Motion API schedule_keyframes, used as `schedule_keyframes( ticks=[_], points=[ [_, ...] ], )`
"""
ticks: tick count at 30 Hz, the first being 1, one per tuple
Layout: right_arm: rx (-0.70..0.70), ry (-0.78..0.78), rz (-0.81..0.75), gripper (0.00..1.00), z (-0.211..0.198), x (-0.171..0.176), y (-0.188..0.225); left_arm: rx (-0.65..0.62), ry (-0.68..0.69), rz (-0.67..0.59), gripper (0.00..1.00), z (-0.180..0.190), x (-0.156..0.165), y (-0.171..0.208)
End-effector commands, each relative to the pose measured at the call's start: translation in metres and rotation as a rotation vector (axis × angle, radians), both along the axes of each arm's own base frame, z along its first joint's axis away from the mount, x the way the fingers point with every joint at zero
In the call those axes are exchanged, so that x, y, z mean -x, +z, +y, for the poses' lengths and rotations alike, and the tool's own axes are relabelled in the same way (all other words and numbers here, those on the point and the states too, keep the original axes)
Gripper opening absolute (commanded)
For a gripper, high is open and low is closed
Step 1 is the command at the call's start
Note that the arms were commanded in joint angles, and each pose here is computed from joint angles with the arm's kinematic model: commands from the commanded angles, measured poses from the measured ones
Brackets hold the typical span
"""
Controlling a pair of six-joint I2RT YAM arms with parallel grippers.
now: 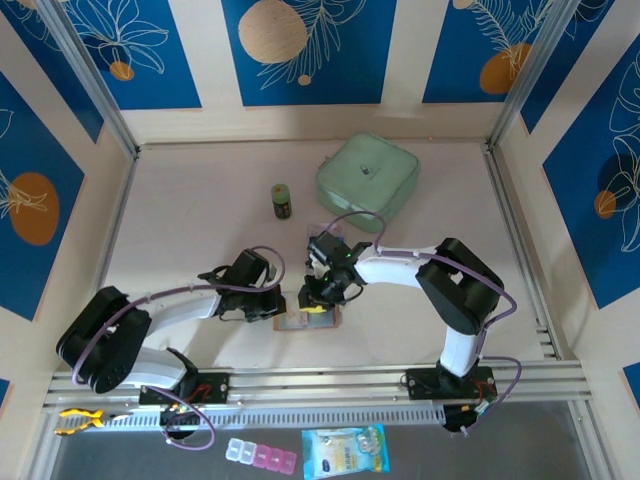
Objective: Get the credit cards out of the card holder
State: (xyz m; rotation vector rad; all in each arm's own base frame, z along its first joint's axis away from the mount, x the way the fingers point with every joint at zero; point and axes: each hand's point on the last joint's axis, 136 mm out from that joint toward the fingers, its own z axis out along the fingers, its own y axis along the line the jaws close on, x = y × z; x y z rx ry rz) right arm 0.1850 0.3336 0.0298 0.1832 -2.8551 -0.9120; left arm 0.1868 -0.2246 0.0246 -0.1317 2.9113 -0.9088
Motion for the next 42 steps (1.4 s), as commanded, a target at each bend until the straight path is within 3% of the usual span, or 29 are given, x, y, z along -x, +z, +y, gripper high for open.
schedule_keyframes(
  ticks=[1, 6, 20, 33, 42],
  points=[
    [-0.004, -0.011, 0.039, 0.27, -0.003, 0.005, -0.003, -0.06, 0.006, 0.058, 0.0, 0.012, 0.013, -0.016],
    [0.024, -0.023, 0.037, 0.29, -0.008, 0.004, -0.007, -0.061, 0.006, 0.058, 0.0, 0.012, 0.014, -0.016],
    [-0.082, -0.024, 0.061, 0.28, 0.005, 0.004, 0.002, -0.061, 0.004, 0.064, 0.0, 0.011, 0.013, -0.017],
    [-0.136, -0.05, 0.048, 0.18, 0.006, -0.001, 0.011, -0.063, -0.001, 0.071, 0.0, 0.01, 0.014, -0.018],
    [-0.136, -0.061, 0.032, 0.18, 0.0, -0.002, 0.014, -0.073, 0.0, 0.069, 0.0, 0.012, 0.014, -0.018]
  ],
)
